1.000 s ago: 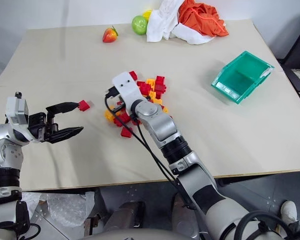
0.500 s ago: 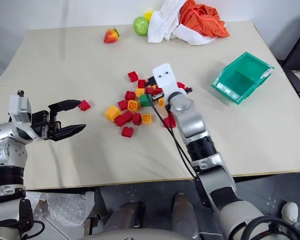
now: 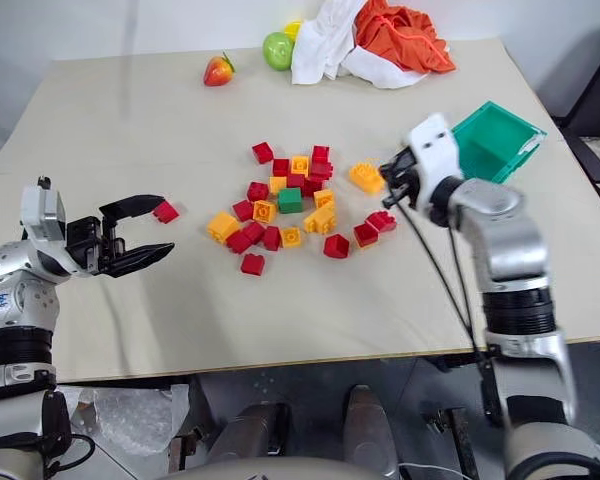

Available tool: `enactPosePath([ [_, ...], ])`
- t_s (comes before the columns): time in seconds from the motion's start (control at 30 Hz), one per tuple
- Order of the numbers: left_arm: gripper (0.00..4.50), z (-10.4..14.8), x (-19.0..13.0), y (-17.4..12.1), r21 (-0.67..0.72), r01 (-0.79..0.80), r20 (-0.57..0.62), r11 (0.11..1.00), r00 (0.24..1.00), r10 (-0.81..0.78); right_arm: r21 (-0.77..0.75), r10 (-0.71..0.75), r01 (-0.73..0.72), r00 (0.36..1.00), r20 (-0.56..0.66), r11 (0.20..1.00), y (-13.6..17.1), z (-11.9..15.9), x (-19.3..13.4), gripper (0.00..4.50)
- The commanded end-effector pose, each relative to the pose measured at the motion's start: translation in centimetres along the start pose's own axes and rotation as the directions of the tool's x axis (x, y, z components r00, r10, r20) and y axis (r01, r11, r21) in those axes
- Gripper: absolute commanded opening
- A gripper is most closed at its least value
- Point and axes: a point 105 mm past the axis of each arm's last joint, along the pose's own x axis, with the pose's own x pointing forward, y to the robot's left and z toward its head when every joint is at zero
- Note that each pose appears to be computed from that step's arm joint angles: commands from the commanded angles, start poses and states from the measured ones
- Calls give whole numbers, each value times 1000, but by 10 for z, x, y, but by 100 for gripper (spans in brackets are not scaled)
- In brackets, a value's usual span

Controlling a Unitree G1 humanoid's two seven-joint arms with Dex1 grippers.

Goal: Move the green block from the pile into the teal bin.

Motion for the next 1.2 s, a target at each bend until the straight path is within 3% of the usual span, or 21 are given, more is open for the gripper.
enactPosePath([
  [0.03,450,5,1,4,24,-9,7,1000,1000,8,-1,201,-201,977,72,980,13,15,-23,90],
  [0.23,450,3,3,5,18,-9,16,1000,1000,9,-41,182,-181,983,14,983,-8,25,-50,268],
  [0.37,450,4,2,4,18,-7,20,1000,1000,7,-84,228,-232,972,-59,969,5,21,-44,402],
  [0.43,450,4,2,4,21,-6,21,1000,1000,6,-33,298,-308,938,-178,951,26,11,-31,447],
  [0.47,450,4,2,4,22,-6,21,1000,1000,6,-18,316,-328,923,-222,945,32,8,-28,447],
  [0.73,450,4,3,0,31,-16,34,999,999,15,11,309,-310,942,-130,951,73,31,40,447],
  [0.93,450,4,0,-6,41,-39,51,998,998,37,79,206,-196,967,-151,977,80,16,89,447],
  [1.2,450,5,-5,-10,50,-71,51,996,996,68,150,203,-179,966,-163,972,106,1,132,447],
])
